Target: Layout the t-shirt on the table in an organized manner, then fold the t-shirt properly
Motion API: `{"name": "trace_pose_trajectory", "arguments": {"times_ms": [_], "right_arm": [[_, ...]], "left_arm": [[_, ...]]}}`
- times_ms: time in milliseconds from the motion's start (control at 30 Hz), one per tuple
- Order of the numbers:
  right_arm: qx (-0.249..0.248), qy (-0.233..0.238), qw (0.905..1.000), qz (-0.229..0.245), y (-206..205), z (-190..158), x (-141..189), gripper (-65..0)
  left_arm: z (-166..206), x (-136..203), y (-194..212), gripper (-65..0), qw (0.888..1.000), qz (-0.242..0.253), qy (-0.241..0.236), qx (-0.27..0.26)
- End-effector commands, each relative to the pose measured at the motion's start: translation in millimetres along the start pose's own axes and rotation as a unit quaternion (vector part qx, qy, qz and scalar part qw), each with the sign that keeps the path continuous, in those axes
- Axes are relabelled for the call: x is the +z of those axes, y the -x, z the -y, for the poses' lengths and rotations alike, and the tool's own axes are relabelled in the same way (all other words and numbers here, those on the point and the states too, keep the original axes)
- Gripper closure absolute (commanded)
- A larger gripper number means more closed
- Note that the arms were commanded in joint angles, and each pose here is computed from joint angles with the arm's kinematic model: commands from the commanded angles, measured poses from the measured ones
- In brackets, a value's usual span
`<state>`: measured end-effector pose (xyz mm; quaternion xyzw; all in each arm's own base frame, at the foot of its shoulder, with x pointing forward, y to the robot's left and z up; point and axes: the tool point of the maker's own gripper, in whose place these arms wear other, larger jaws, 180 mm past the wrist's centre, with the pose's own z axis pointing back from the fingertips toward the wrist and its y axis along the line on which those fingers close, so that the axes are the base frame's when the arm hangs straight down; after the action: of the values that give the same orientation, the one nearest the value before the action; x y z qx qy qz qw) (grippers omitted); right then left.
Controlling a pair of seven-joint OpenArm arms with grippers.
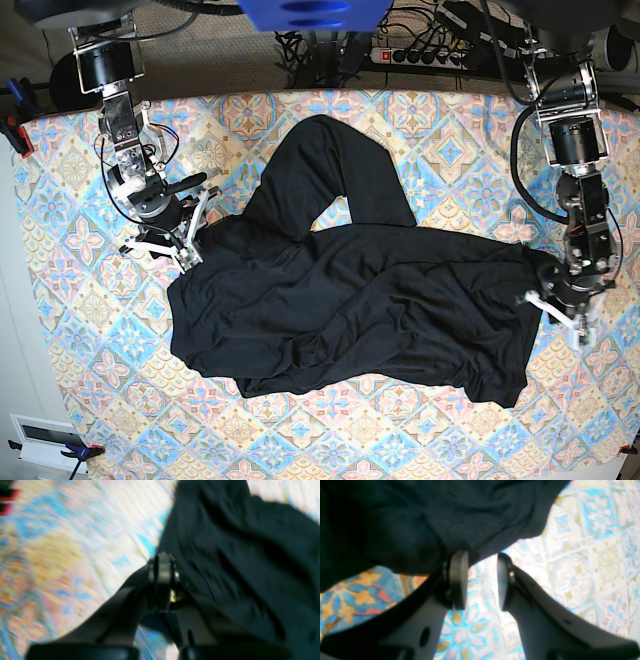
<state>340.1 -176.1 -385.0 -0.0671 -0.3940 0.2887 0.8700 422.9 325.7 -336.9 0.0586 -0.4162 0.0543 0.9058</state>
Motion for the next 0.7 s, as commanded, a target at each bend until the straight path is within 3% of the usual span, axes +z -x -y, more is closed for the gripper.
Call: {"name": "trace_pose_trajectory", "arguments": {"times_ms": [0,133,300,667], "right_arm": [[0.001,0.011,0.9997,0.021,-13.1,10.2,2.0,-18.8],[0.001,0.011,0.9997,0.021,-13.7,10.3,2.2,-18.8],[0.002,0.011,0.9996,0.024,-15.9,10.8,2.8,-18.8],[0.002,0.011,0.9996,0.025,-16.3,10.4,3.3,-18.8]], "left_arm": [[0.2,3.4,-16.8,-6.0,1.000,0.017,0.002,-0.007],[9.0,0.8,-11.2,-18.0,1.000,0.015,0.010,-0.012],[27.5,-18.0,14.1,-29.5,0.999,-0.013,0.027,0.019],[89.4,-58.1,37.4,-29.9,0.995,-0.020,0.069,0.064]]}}
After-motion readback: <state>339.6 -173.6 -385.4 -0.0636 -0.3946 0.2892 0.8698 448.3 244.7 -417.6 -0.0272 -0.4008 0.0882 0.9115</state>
